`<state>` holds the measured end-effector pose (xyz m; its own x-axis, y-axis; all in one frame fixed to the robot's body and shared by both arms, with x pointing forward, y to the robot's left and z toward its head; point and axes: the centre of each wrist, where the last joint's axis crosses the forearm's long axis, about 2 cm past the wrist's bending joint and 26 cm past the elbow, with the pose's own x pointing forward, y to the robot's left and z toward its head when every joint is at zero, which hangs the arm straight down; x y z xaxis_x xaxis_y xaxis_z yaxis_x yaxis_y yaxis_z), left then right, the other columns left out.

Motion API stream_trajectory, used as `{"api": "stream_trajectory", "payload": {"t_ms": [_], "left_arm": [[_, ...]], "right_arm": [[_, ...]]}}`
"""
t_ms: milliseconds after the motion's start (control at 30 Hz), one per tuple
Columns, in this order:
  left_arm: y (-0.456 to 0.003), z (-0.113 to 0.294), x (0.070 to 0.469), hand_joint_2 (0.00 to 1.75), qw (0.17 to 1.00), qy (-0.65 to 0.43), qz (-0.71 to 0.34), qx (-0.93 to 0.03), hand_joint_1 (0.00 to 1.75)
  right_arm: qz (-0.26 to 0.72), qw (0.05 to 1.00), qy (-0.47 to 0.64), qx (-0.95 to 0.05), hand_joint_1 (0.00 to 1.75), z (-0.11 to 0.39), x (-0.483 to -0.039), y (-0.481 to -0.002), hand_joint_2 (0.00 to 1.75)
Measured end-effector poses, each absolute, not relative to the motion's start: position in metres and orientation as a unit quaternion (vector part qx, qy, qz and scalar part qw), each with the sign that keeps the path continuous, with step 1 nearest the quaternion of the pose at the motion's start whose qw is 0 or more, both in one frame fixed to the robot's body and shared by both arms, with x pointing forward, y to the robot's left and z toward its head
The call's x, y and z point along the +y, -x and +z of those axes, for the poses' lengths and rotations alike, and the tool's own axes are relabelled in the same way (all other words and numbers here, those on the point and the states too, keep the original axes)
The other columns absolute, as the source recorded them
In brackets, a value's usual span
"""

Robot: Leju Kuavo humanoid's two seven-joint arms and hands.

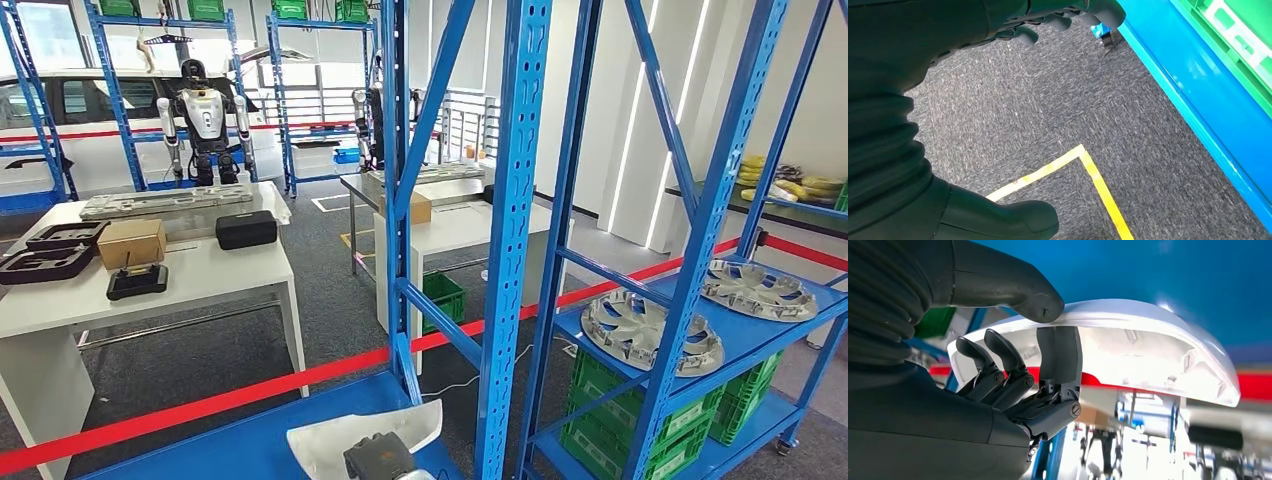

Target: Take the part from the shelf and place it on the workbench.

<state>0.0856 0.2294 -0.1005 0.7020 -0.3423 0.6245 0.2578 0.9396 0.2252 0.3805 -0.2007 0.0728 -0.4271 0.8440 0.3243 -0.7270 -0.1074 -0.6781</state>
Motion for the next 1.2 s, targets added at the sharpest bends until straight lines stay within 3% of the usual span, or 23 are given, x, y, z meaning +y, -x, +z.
{"api": "stream_trajectory", "payload": {"t_ms": [467,800,1200], "left_arm": [[-0.094,-0.099,0.237,1.75,0.927,-0.086,-0.139,-0.336,0.00],[-0.111,-0.098,0.265,1.75,0.930,-0.132,-0.118,-0.322,0.00],[-0.128,-0.094,0.286,1.75,0.922,-0.161,-0.119,-0.333,0.00]], "right_arm": [[0.746,0.472,0.128,-0.453,1.59,0.116,-0.184,-0.411,1.75],[0.726,0.415,0.172,-0.520,1.59,0.152,-0.171,-0.431,1.75],[0.716,0.390,0.203,-0.542,1.59,0.162,-0.186,-0.440,1.75]]}}
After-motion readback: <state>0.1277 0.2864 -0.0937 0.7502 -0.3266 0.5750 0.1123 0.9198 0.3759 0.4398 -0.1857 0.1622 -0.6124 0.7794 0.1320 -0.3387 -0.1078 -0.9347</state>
